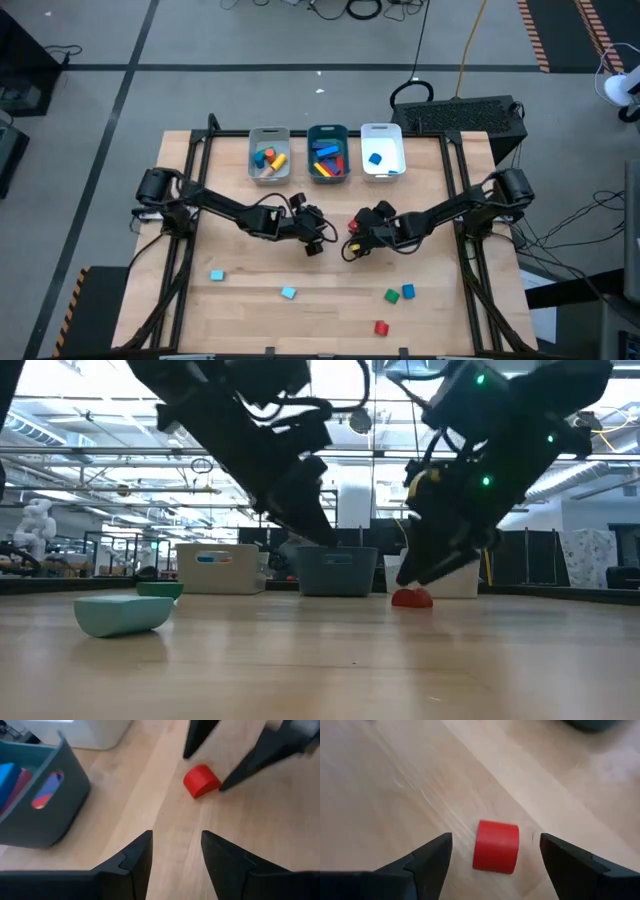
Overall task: Sort blocks by size
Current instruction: Put the top red half-circle block into the white bin
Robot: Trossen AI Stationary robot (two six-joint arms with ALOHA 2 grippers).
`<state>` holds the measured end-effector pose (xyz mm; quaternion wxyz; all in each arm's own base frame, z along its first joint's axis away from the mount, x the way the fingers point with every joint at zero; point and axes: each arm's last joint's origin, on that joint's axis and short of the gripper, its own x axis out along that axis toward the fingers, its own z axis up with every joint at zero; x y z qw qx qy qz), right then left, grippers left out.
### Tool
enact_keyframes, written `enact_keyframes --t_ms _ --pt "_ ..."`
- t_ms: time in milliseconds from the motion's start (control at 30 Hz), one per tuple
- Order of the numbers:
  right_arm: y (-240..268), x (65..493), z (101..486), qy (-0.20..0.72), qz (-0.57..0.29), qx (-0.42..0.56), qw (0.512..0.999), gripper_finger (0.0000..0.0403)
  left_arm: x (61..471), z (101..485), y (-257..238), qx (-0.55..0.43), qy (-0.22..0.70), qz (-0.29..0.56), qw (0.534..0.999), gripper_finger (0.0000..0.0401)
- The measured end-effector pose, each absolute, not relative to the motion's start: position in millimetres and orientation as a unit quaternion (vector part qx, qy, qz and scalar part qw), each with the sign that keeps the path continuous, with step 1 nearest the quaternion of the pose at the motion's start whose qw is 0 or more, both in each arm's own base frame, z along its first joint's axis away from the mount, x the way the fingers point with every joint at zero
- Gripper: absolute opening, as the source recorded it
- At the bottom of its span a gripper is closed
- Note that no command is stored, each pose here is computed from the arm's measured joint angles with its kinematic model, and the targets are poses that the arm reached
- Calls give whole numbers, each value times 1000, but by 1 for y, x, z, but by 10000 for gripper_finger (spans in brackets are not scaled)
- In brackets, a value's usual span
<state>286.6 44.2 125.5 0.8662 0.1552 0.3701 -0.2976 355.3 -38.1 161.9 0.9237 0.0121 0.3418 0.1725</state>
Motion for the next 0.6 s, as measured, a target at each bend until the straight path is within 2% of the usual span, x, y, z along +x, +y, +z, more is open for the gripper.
enact_keyframes --t_ms 167,267,600 --pt "44 289 111 384 -305 147 859 282 341 168 -38 -8 331 185 925 171" --pt "45 290 107 383 -305 147 859 262 337 169 -41 -7 333 181 925 171" --pt "44 291 115 372 -302 144 866 108 334 167 -43 4 353 183 918 171"
